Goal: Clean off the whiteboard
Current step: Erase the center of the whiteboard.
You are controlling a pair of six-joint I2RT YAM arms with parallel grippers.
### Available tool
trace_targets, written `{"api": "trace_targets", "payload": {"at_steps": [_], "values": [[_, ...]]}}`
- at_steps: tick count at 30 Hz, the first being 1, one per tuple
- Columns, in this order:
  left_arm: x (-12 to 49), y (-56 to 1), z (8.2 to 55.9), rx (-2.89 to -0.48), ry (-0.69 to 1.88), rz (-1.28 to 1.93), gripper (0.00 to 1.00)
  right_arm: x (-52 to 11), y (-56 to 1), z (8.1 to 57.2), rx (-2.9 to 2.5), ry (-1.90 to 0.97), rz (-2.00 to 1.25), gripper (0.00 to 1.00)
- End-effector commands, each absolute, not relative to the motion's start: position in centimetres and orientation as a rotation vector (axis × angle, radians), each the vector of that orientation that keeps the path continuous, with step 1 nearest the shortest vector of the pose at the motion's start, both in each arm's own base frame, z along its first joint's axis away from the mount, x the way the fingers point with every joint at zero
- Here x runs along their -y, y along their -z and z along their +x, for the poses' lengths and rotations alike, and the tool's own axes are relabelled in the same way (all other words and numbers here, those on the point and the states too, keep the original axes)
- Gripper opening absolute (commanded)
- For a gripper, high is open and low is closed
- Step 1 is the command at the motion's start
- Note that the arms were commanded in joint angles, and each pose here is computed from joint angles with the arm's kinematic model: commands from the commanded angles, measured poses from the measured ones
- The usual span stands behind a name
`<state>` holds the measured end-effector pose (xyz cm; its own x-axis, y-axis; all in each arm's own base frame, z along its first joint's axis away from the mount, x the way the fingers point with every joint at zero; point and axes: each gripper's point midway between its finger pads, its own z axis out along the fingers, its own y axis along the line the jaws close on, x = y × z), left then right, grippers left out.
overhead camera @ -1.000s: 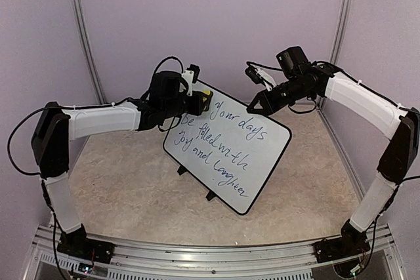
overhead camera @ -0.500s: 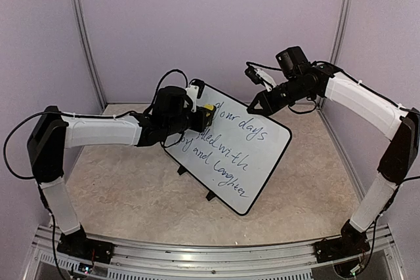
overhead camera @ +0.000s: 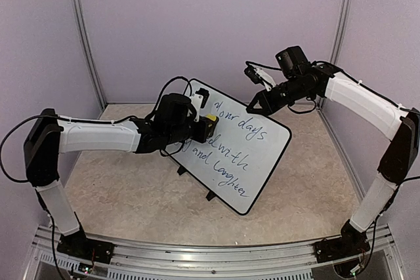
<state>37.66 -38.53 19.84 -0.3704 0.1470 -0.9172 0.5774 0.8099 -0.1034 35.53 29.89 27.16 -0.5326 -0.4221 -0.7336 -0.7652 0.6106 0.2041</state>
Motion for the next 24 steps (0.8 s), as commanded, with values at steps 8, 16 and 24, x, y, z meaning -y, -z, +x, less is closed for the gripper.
{"api": "trace_targets", "payload": {"at_steps": [8, 16, 24], "values": [[41.9, -21.1, 39.7, -1.908, 0.551, 0.613, 0.15, -33.1, -30.9, 31.6, -1.947, -0.796, -1.162, 0.00], [39.9, -18.7, 38.8, -1.960, 0.516, 0.584, 0.15, -33.1, -30.9, 31.6, -1.947, -0.795, -1.160, 0.00], [37.8, -16.7, 37.4, -1.999, 0.505, 0.569, 0.15, -33.2, -30.8, 31.6, -1.951, -0.799, -1.161, 0.00]]}}
